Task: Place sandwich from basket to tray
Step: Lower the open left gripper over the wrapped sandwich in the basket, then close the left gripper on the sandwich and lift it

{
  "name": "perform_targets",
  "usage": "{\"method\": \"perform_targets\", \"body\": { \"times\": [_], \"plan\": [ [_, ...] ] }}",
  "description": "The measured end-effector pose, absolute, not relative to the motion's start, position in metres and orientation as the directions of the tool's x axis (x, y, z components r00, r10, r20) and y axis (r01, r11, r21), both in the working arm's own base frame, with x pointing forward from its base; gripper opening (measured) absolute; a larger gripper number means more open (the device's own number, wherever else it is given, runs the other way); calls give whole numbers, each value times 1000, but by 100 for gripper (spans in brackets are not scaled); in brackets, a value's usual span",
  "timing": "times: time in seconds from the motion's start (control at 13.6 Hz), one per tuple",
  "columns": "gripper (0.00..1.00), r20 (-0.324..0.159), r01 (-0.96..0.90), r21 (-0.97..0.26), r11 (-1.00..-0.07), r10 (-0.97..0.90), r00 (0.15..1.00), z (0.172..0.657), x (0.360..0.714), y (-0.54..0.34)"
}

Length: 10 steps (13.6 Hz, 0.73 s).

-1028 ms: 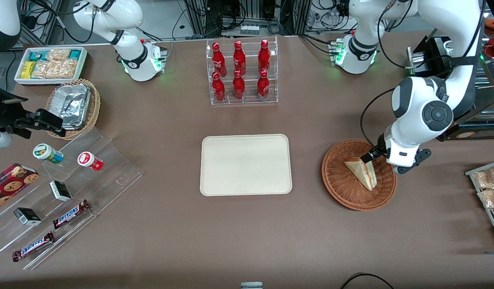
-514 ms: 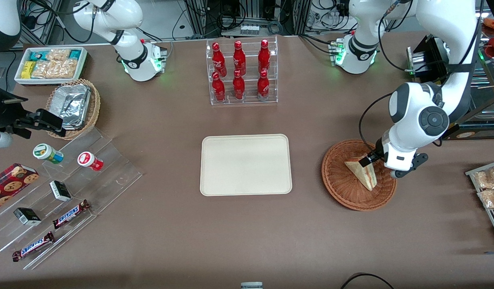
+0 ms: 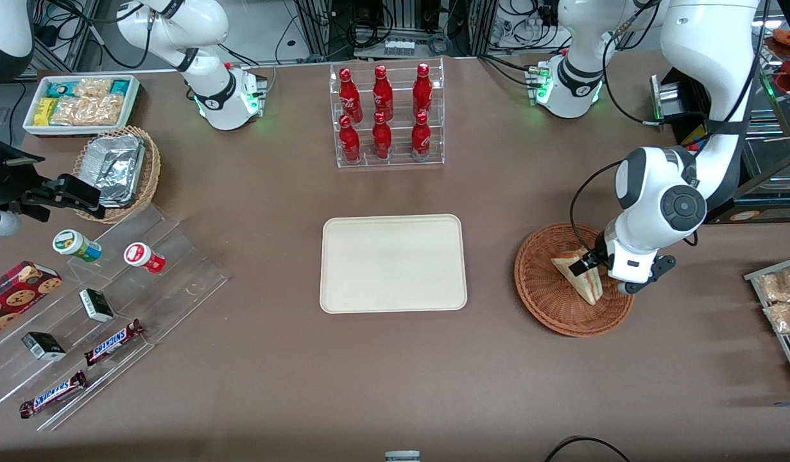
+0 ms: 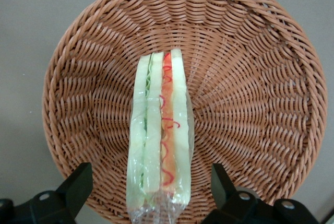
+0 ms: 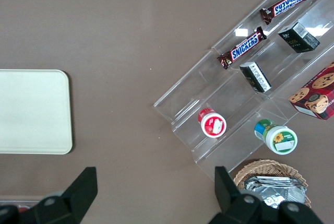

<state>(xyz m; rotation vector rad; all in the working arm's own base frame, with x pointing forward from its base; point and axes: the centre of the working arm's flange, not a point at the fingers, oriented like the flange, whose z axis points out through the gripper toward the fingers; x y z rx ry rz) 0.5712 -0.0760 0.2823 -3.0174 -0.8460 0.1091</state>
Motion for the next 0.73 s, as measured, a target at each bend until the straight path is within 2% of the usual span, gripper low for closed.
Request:
{"method": "perform_targets", "body": {
  "times": [0.44,0.59,0.73],
  "plan": [
    [97,-75,518,-26,-855,518,852,263,573,-78],
    [79,-77,513,-26,-858,514,855,262,572,-81],
    [56,-79,508,-24,-861,509,857,262,572,-85]
  ]
}}
